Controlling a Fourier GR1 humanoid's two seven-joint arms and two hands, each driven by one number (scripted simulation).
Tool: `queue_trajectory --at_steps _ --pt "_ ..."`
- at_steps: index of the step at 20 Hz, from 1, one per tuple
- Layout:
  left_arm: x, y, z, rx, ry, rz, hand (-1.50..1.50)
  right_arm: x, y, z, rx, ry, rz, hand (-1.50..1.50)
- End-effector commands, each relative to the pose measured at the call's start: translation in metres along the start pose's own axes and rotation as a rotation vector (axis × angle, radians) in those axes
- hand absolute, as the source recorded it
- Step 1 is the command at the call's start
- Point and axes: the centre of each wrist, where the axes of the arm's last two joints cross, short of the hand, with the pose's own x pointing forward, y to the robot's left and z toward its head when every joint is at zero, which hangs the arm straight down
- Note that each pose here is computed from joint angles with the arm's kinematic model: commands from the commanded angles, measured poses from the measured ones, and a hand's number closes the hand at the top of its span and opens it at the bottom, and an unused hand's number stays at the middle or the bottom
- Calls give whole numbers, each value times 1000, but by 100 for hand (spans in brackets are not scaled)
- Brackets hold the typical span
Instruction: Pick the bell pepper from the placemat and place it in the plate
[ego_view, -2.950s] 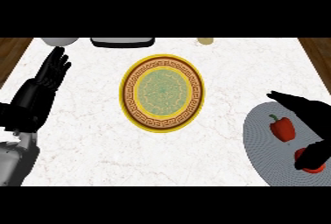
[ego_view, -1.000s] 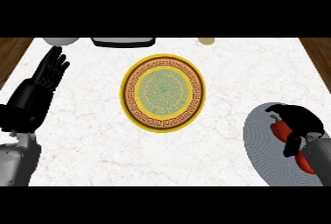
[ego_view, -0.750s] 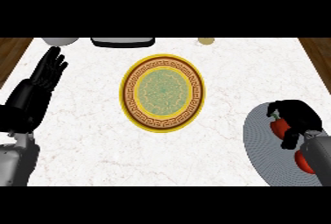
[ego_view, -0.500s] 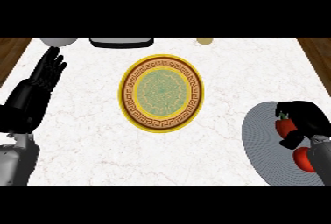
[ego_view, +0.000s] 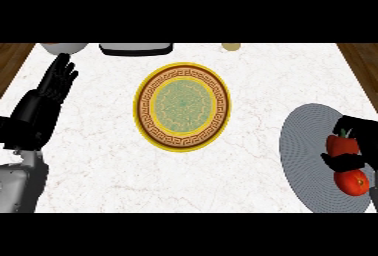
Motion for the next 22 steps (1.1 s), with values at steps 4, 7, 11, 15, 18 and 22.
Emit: queue_trajectory --at_steps 4,7,11,15,18,22 --pt "-5 6 -1 0 7 -18 0 58 -58 27 -150 -257 -202 150" --pt "-15 4 3 11 17 -2 0 71 -60 44 -173 -359 -349 150" --pt "5 6 -3 -5 -1 -12 0 118 -73 63 -180 -410 -462 150" --pt "19 -6 8 -12 -6 18 0 137 -84 54 -153 -467 -455 150" --pt "-10 -2 6 -11 -6 -9 0 183 -99 51 -133 -482 -454 150" --pt "10 -18 13 -39 -16 11 0 235 -108 34 -101 -480 -484 150"
